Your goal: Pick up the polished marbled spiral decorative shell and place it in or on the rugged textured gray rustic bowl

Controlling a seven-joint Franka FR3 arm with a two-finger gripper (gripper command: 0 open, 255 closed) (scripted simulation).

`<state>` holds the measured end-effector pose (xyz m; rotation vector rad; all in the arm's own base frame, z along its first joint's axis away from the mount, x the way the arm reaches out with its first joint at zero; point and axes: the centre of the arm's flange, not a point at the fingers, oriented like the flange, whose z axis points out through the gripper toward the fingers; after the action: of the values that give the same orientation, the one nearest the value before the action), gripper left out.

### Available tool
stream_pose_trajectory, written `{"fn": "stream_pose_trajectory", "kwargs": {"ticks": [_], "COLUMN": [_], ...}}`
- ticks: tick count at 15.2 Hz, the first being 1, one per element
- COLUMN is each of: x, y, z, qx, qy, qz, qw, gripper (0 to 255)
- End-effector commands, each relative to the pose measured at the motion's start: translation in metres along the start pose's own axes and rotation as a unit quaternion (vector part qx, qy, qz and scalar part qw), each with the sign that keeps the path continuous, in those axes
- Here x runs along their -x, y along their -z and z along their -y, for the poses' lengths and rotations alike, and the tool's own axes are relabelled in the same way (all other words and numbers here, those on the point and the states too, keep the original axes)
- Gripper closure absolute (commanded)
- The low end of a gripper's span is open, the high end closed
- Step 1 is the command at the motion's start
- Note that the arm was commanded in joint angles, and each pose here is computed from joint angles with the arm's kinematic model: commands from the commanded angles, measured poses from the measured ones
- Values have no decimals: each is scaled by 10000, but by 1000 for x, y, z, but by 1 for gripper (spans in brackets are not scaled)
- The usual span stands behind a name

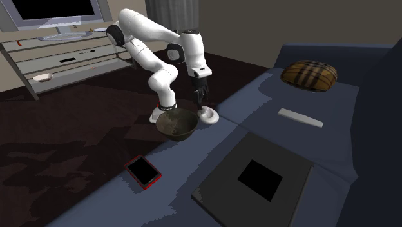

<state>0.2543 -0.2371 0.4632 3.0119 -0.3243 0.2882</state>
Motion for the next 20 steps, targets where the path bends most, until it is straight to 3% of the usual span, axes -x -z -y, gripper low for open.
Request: {"fn": "stream_pose_trajectory", "kwargs": {"ticks": [1, 10, 11, 13, 14, 16, 17, 20], "x": [0, 0, 0, -18, -25, -37, -39, -36], "y": [0, 0, 0, -1, -5, -18, -21, -35], "z": [0, 0, 0, 47, 71, 119, 125, 119], "qx": [0, 0, 0, 698, 1045, 1733, 1829, 1829], "qy": [0, 0, 0, 323, 484, 803, 848, 848], "qz": [0, 0, 0, 375, 562, 932, 984, 984], "qw": [10000, 10000, 10000, 9963, 9918, 9772, 9745, 9745], "gripper": [255, 255, 0, 0, 0, 0, 0, 0]}}
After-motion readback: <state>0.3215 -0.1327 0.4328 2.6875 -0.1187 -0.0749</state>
